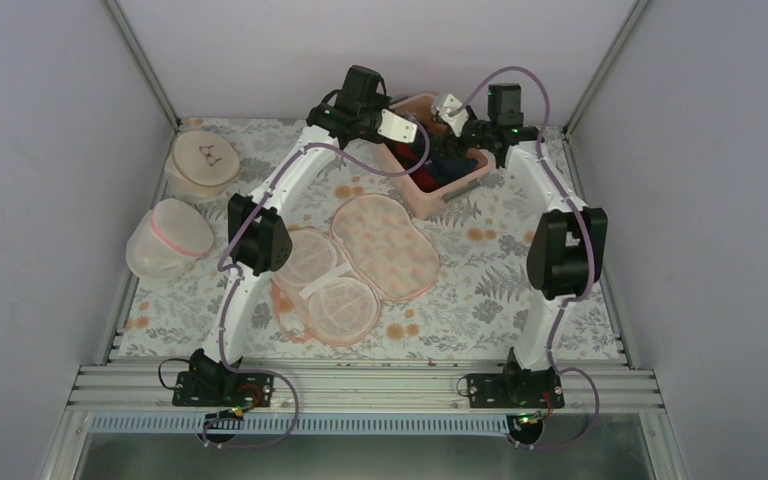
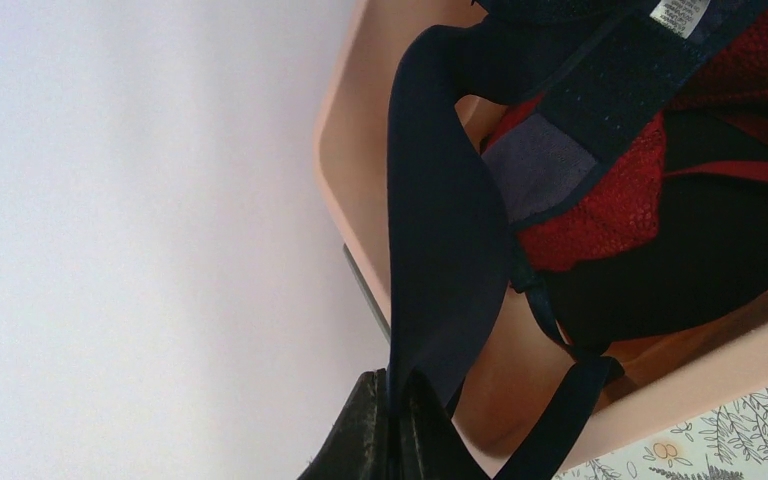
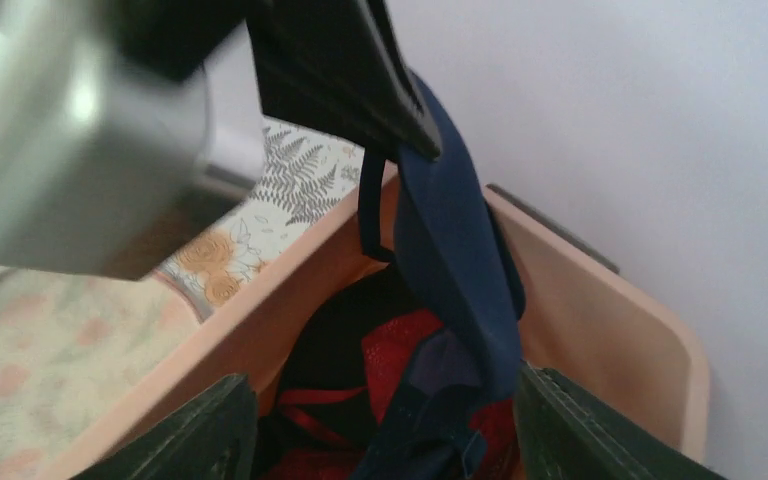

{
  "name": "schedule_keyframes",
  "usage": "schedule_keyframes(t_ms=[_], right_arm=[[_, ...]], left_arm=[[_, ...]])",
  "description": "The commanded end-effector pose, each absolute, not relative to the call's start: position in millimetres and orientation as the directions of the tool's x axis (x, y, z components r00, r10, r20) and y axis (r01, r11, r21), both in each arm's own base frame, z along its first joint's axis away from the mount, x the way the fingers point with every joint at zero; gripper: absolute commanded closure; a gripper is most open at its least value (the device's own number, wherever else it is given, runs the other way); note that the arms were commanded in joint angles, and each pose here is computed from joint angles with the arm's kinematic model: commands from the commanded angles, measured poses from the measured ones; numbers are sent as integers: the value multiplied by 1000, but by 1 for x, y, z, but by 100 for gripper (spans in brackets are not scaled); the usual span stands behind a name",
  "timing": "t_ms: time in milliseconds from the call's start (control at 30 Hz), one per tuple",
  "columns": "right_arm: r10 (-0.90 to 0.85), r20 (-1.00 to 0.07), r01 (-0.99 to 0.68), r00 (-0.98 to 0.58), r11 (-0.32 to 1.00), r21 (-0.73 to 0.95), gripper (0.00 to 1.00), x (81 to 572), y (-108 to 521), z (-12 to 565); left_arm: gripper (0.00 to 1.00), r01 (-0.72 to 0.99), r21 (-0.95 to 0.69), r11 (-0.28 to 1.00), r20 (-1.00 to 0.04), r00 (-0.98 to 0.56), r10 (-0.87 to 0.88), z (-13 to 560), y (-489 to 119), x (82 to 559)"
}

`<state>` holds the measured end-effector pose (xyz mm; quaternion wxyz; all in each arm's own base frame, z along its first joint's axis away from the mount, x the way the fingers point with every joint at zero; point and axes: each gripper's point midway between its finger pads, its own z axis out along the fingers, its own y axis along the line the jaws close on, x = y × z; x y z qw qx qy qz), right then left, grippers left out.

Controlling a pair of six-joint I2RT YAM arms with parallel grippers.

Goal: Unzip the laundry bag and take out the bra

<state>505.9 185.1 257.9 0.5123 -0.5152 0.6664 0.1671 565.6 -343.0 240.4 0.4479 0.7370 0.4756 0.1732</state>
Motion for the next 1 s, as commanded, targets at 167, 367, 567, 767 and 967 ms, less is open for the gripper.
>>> schedule_keyframes(t_ms=[167,367,567,767,967], right_arm=[[-589,-789,-817,173,361,-449,39,537,218,249],[-615,-778,-796,132,402,-452,61,556,220,230],[-599,-793,-811,111,407,-421,82,553,226,224],[-607,-787,-818,115,392,-422,93,548,229,218],[-528,-848,-852,42,425,-307,97,543,230,222]], left_arm=[[98,522,846,-114,-202,510,836,277,-343,553],[98,532,838,-121,-208,517,830,275,-344,550],[98,558,824,-99,-255,522,814,280,-347,542],[98,567,820,-77,-284,521,805,284,-347,541],[62,585,810,-21,-332,490,806,293,-338,543]])
